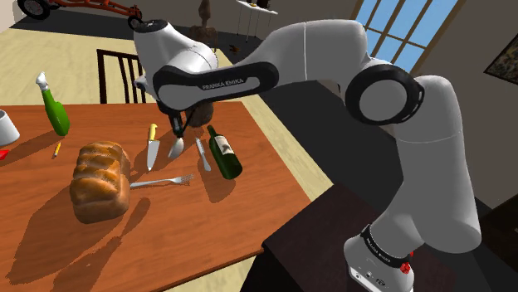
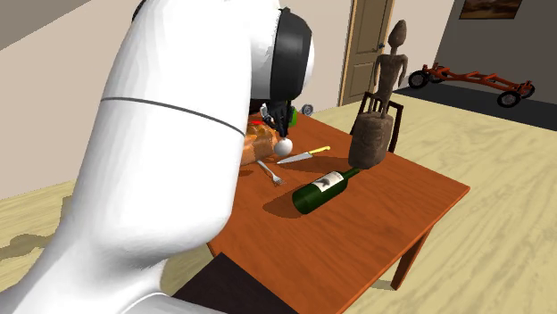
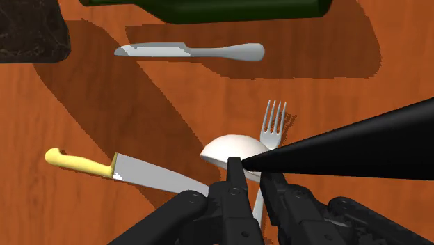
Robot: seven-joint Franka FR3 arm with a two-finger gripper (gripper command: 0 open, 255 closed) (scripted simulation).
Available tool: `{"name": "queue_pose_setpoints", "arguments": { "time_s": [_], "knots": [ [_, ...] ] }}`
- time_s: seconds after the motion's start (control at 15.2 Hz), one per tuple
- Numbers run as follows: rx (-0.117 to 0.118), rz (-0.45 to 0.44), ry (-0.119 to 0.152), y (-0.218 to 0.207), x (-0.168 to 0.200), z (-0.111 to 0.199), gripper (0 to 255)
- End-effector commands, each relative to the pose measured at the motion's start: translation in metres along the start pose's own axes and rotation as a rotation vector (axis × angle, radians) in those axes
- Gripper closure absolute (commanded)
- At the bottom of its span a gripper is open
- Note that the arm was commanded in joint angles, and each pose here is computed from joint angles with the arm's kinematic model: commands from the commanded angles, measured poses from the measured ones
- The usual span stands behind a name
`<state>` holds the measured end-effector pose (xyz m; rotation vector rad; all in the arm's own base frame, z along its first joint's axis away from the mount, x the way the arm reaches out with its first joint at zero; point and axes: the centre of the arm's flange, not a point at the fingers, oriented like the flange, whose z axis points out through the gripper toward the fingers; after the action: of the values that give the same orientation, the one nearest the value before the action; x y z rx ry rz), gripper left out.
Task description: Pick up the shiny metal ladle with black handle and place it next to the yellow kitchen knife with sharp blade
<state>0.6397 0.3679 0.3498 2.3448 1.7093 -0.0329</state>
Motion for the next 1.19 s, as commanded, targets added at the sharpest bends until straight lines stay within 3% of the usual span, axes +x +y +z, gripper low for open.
{"name": "queue_pose_setpoints", "arguments": {
  "time_s": [0.0,0.53,1.12],
  "knots": [
    [0.0,0.001,0.0,-0.007,0.023,0.014,255],
    [0.0,0.001,0.0,-0.031,0.11,0.055,255],
    [0.0,0.001,0.0,-0.04,0.117,0.101,255]
  ]
}}
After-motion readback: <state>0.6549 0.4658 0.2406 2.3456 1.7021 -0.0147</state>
